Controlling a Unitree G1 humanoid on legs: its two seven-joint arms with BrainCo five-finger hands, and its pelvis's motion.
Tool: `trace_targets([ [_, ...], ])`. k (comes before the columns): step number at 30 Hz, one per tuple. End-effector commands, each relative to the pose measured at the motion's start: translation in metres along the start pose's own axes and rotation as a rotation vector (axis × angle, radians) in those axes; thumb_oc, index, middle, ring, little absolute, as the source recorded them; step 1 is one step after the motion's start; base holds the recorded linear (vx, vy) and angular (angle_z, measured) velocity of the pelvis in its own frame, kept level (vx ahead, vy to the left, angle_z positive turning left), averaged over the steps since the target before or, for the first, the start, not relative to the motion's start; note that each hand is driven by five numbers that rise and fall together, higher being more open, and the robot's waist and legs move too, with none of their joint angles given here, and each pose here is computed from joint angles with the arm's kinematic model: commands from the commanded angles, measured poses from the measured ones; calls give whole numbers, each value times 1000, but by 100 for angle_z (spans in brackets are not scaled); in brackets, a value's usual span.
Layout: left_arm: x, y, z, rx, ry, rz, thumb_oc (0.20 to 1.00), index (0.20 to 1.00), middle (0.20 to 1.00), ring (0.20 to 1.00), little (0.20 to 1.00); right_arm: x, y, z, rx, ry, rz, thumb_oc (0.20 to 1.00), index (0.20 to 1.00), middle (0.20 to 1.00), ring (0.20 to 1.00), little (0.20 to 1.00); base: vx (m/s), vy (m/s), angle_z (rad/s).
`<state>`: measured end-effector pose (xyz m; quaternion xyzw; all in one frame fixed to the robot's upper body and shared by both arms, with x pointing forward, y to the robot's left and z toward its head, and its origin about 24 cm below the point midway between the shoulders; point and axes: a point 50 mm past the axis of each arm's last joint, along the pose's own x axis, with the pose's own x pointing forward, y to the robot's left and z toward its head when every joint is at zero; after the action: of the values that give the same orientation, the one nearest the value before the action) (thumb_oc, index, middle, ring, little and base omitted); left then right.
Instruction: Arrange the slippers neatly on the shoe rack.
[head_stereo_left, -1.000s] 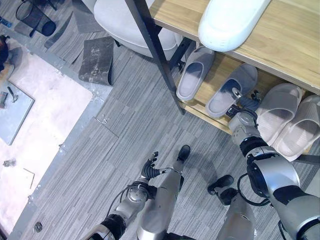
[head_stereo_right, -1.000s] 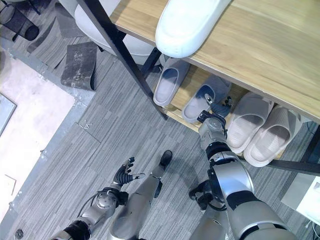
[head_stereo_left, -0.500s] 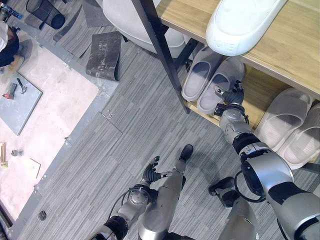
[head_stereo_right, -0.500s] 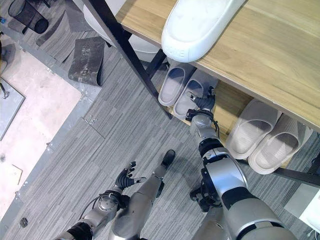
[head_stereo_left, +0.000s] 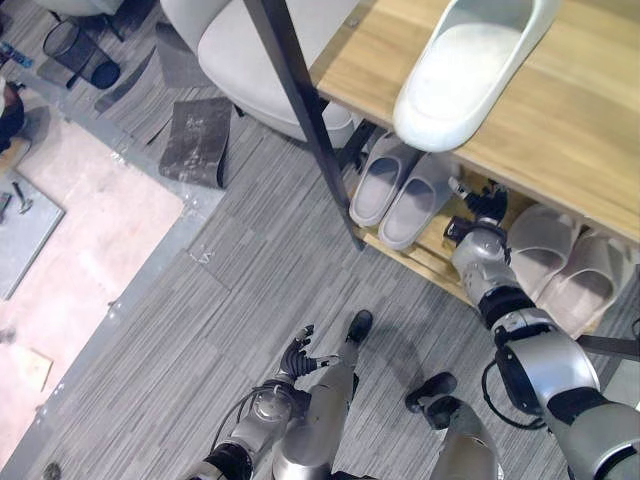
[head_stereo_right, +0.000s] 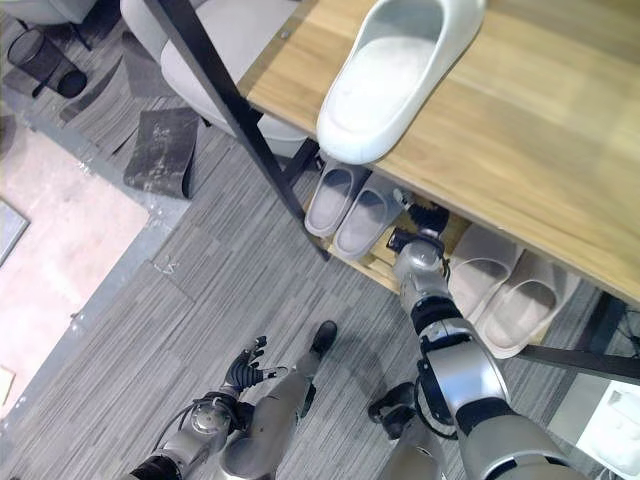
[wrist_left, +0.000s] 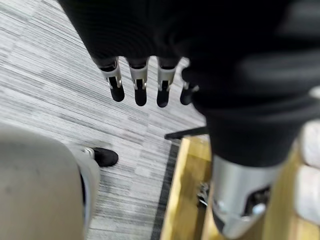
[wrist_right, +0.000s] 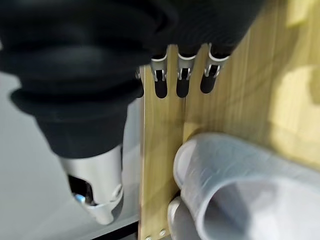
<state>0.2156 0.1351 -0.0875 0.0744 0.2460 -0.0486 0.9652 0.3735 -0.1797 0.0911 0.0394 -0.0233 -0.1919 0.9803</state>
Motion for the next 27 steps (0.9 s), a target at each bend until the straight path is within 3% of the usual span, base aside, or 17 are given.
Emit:
trace_targets([
  [1,1,0,3,38,-19,-19,1000,1000,1000,1000,1000,-23,25,-3,-129,-111,258,1000,1000,1000,1000,1000,94,12,-63],
  [5,-3,10,-6,11,13,13,1000,1000,1000,1000,1000,-71,25,-47,-122,-9,453,1000,1000,1000,1000,1000,90,-18,-39],
  [9,-7,20,-7,2,6,26,1000,1000,1000,1000,1000,-111,-2,-74,-135,87,598,1000,1000,1000,1000,1000,43,-10,-22],
  [16,-8,23,16,41,-100,-28,1000,1000,1000,1000,1000,-149,-36,-101,-163,222,668,1000,1000,1000,1000,1000,44,-5,-14],
  [19,-11,14,41,183,-213,-163,1000,1000,1000,1000,1000,-159,-66,-118,-263,314,631,1000,1000,1000,1000,1000,78,16,-48],
  [21,-13,-2,65,388,-318,-303,1000,1000,1000,1000,1000,-160,-88,-129,-327,378,561,1000,1000,1000,1000,1000,68,22,-35],
  [27,-26,-51,140,696,-662,-570,1000,1000,1000,1000,1000,-153,-110,-140,-343,442,443,1000,1000,1000,1000,1000,33,10,-19],
])
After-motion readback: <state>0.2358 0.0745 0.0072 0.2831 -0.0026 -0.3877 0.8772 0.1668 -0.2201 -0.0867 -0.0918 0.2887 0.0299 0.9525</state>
